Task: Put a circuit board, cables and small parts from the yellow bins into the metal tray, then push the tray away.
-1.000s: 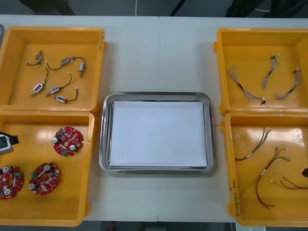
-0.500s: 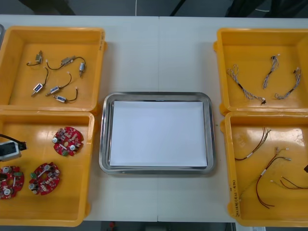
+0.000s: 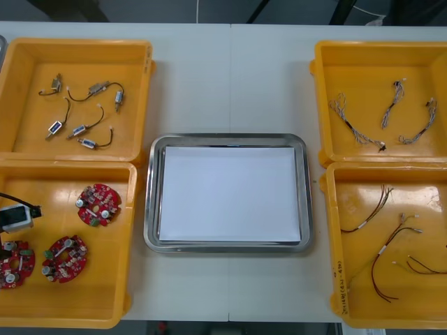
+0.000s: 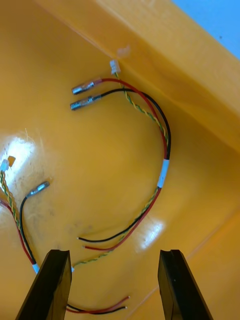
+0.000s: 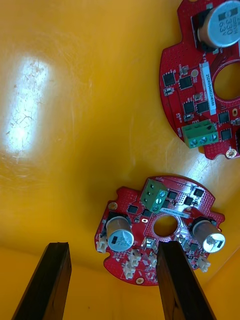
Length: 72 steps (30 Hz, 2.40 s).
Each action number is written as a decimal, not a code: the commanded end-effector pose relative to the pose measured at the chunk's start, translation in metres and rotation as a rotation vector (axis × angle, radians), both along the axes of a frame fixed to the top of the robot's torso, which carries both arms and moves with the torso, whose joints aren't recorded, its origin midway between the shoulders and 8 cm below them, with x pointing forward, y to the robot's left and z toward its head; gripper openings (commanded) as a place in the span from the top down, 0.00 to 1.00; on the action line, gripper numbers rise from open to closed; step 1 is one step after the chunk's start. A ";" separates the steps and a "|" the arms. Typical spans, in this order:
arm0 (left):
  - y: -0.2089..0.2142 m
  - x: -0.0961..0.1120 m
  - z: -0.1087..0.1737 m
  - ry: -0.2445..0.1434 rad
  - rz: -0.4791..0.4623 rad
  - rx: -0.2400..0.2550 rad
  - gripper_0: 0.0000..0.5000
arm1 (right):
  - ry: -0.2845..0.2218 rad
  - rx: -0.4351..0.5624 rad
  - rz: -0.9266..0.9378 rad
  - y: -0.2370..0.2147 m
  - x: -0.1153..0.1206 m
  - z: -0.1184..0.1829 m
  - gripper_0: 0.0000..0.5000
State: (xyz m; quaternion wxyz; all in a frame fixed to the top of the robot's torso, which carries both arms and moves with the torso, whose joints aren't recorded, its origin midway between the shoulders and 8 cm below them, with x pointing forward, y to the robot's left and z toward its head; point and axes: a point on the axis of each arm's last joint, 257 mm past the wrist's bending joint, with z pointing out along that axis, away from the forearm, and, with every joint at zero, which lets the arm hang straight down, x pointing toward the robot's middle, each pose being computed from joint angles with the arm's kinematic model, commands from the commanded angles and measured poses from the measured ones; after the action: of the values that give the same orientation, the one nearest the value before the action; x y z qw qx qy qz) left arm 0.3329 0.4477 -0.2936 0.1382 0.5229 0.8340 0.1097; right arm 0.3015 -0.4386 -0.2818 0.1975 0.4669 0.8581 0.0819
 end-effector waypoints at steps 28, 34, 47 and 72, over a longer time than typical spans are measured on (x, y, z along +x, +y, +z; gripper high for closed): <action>0.015 0.015 -0.003 0.007 -0.027 0.068 0.00 | 0.055 0.072 -0.151 -0.012 -0.006 -0.063 0.00; 0.012 0.018 -0.008 0.014 -0.027 0.061 0.00 | 0.066 0.071 -0.144 -0.005 -0.006 -0.069 0.00; 0.006 0.014 -0.016 0.024 -0.026 0.042 0.00 | 0.068 0.055 -0.159 -0.012 -0.013 -0.074 0.00; 0.003 0.020 -0.005 0.008 -0.017 0.025 1.00 | 0.037 0.053 -0.158 -0.011 -0.009 -0.091 0.00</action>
State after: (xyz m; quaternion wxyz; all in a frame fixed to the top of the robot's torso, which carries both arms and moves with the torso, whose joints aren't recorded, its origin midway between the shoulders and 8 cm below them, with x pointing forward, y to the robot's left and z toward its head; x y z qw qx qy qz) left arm 0.3343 0.4530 -0.3200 0.1095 0.5292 0.8346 0.1069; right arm 0.3076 -0.4520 -0.3570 0.1932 0.5176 0.8291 0.0863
